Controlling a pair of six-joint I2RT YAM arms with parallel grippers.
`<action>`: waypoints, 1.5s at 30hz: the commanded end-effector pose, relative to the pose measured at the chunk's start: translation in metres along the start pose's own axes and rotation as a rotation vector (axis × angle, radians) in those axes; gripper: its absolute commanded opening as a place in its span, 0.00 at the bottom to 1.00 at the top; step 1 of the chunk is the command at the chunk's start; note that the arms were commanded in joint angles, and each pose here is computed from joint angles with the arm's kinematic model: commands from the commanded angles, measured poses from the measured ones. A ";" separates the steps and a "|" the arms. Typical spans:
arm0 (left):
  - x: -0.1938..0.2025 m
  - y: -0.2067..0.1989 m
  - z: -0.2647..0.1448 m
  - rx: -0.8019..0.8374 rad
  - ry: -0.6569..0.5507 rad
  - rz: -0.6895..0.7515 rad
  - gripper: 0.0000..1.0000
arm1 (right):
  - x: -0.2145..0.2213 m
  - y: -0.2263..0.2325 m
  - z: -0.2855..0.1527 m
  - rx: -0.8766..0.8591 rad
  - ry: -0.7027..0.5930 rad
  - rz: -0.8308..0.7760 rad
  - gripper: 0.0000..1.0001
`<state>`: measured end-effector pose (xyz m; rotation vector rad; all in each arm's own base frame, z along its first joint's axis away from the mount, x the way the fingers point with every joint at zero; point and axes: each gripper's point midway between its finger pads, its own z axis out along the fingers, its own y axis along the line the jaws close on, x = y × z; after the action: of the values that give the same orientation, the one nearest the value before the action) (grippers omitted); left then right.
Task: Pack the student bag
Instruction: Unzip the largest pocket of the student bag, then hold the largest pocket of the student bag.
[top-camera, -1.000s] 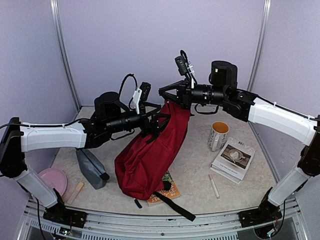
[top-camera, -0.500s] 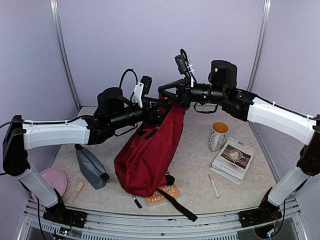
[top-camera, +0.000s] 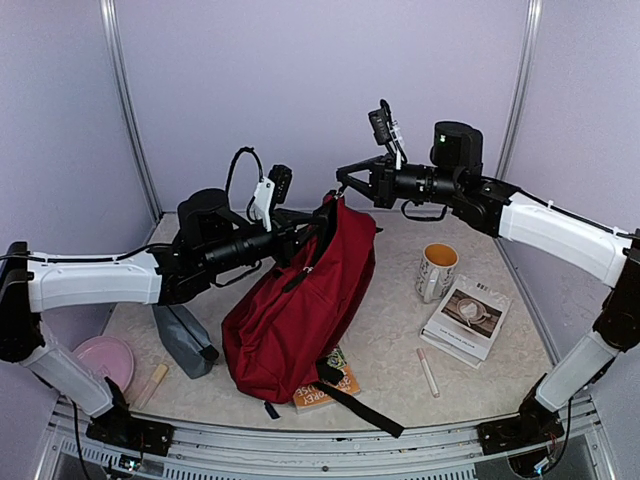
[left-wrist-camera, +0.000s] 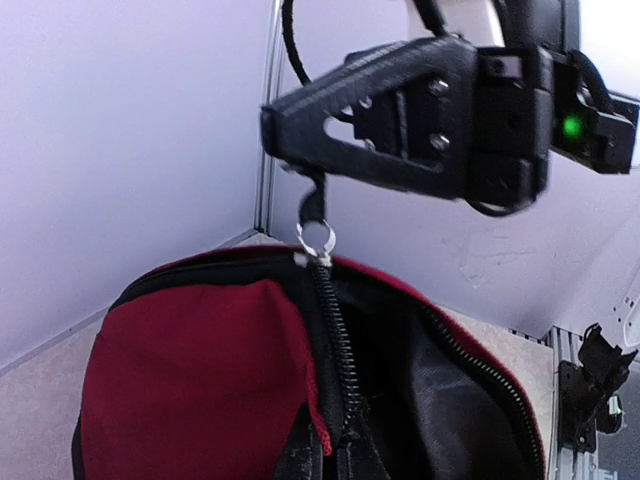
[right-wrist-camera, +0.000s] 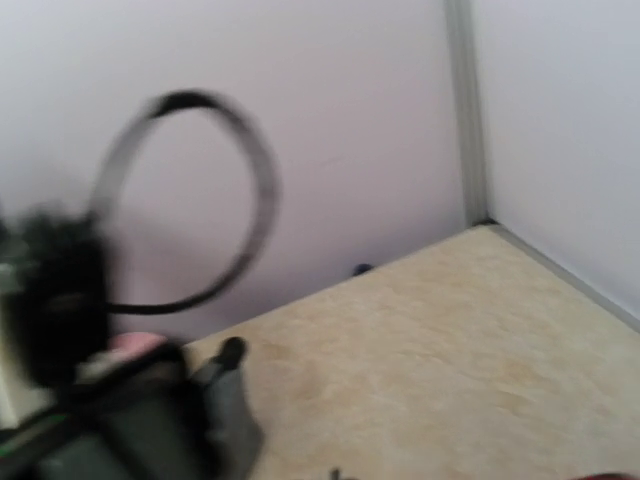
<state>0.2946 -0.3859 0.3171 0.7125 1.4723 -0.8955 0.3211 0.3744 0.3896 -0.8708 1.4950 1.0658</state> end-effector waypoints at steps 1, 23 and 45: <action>-0.003 -0.015 -0.013 0.035 0.007 0.110 0.00 | -0.039 -0.029 -0.026 0.080 -0.108 -0.037 0.00; -0.127 -0.002 -0.101 -0.090 -0.231 0.452 0.00 | -0.062 -0.164 -0.070 0.255 -0.120 0.005 0.00; -0.022 -0.011 -0.073 -0.056 0.196 0.373 0.84 | -0.020 0.004 -0.012 -0.064 -0.097 -0.032 0.00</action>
<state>0.2550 -0.3122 0.3148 0.9906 1.4560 -0.4782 0.3419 0.3638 0.3680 -0.8729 1.5182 1.1604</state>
